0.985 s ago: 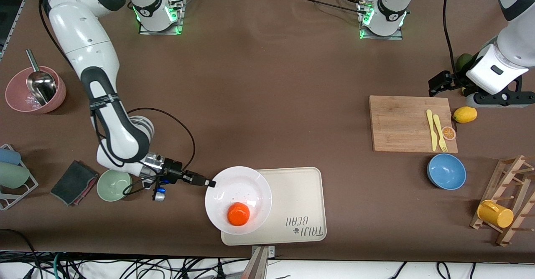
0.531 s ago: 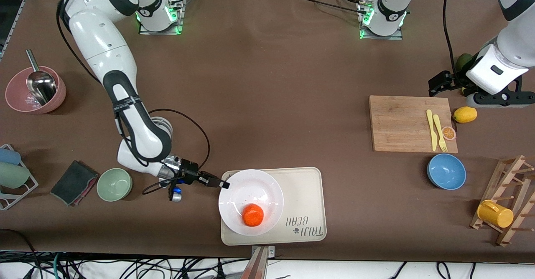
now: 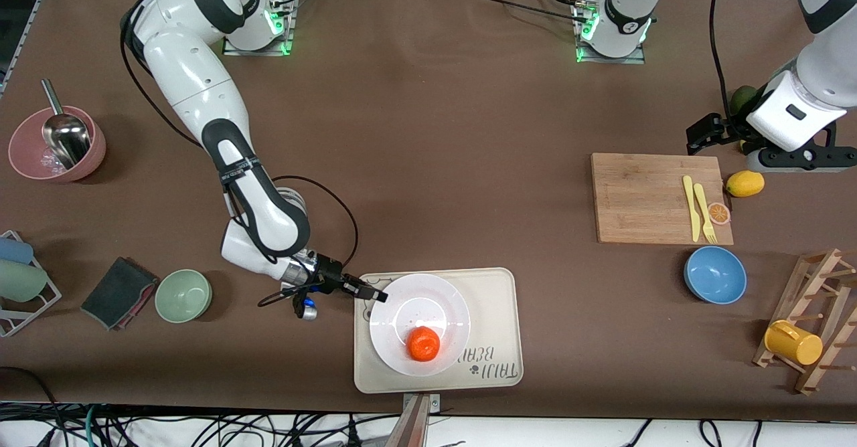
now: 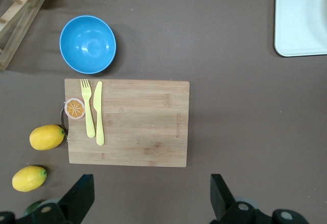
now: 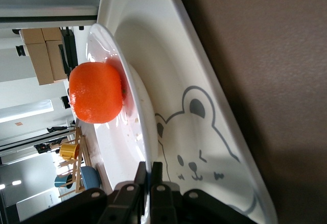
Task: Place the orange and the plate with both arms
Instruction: 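Open the right gripper and pull it back from the plate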
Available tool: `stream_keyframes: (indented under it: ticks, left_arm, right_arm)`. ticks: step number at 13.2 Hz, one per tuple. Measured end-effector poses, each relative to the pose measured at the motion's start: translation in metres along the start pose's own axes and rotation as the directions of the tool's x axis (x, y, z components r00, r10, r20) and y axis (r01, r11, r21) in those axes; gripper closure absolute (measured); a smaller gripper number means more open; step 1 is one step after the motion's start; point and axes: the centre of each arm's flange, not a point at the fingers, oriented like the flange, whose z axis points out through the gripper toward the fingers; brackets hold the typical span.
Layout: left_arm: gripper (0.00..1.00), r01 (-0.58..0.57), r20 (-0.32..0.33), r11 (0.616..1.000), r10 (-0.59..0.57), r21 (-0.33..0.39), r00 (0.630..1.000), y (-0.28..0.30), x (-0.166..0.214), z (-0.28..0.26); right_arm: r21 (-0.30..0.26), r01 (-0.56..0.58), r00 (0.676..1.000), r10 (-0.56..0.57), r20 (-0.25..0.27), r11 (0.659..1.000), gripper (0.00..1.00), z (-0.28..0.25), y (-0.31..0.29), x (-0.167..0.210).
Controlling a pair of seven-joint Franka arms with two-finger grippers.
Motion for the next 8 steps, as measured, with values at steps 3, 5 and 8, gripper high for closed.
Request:
stream_keyframes:
  ticks: [3, 5, 8]
  left_arm:
    - [0.00, 0.000, 0.000, 1.000, 0.000, 0.000, 1.000, 0.0000, 0.0000, 0.0000]
    - [0.00, 0.000, 0.000, 1.000, 0.000, 0.000, 1.000, 0.0000, 0.0000, 0.0000]
    - [0.00, 0.000, 0.000, 1.000, 0.000, 0.000, 1.000, 0.0000, 0.0000, 0.0000]
  right_arm:
    - [0.002, 0.002, 1.000, -0.002, 0.000, 1.000, 0.95, 0.0010, -0.0010, 0.0000]
    - [0.005, 0.004, 1.000, -0.004, -0.003, 1.000, 0.85, 0.0002, -0.0026, 0.0010]
    - [0.017, 0.012, 1.000, -0.011, -0.016, 1.000, 0.53, -0.0054, -0.0100, 0.0072]
